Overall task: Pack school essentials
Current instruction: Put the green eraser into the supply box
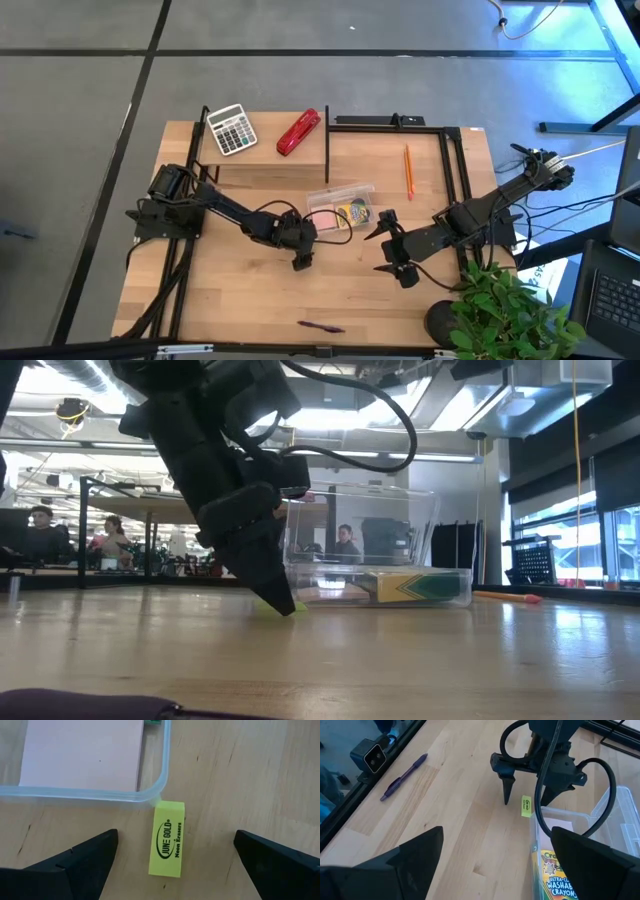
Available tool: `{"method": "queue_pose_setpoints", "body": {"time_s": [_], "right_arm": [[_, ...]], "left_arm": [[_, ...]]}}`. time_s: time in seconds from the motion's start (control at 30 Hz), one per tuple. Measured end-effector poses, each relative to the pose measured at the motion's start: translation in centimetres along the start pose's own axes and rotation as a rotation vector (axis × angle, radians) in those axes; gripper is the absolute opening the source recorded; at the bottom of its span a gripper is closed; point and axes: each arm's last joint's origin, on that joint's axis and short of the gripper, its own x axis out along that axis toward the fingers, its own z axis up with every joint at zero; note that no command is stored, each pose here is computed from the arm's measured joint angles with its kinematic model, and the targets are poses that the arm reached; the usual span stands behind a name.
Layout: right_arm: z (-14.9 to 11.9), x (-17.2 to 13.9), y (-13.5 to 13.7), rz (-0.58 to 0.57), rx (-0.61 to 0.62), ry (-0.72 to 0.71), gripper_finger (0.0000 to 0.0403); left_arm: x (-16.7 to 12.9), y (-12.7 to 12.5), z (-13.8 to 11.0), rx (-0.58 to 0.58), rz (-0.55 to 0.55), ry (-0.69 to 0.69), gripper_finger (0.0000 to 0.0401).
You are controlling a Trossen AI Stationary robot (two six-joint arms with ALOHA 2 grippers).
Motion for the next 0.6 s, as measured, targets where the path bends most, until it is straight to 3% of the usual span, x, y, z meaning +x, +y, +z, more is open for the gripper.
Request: {"method": "queue_pose_setpoints", "body": {"time_s": [0.6], "right_arm": [[0.00, 0.00, 0.00, 0.000, 0.000, 0.000, 0.0369]], "left_arm": [[-0.02, -0.22, -0.15, 0.010, -0.002, -0.001, 0.0387]]}}
